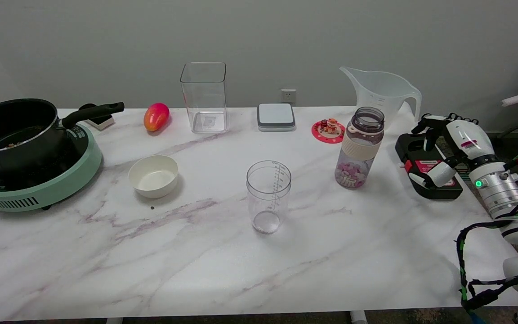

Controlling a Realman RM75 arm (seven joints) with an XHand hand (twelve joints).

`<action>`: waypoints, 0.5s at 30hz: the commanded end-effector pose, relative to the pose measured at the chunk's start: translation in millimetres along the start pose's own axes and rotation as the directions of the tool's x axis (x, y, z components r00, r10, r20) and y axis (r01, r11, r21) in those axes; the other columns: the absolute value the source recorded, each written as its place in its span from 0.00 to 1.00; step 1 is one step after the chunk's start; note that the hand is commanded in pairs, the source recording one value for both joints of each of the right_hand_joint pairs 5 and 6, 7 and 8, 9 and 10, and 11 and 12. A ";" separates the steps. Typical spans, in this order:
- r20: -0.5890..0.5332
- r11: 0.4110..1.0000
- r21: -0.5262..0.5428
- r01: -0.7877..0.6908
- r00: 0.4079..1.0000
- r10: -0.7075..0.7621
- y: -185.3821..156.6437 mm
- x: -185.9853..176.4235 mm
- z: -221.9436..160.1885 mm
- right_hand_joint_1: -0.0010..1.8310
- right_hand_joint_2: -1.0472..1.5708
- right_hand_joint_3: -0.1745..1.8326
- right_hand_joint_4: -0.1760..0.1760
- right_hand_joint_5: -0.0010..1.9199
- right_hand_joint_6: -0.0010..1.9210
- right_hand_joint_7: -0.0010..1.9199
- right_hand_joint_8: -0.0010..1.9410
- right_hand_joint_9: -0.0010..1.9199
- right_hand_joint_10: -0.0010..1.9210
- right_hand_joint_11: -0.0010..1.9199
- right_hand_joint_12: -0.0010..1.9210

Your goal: Pick up the black bottle.

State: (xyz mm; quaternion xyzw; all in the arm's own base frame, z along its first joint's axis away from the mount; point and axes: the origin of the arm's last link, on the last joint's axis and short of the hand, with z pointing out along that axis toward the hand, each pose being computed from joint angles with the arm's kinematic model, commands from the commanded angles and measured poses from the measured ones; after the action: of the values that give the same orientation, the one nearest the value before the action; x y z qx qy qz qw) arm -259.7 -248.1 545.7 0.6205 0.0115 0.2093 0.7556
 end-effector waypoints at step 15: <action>-0.112 0.984 -0.079 -0.160 0.982 0.151 3.9 -1.7 -36.6 0.66 0.25 0.78 0.50 0.37 0.37 0.58 0.57 0.46 0.46 0.32 0.32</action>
State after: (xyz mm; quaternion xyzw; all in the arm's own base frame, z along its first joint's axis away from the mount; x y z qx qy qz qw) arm -258.8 -238.6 541.1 0.6248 0.0256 0.2243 0.7474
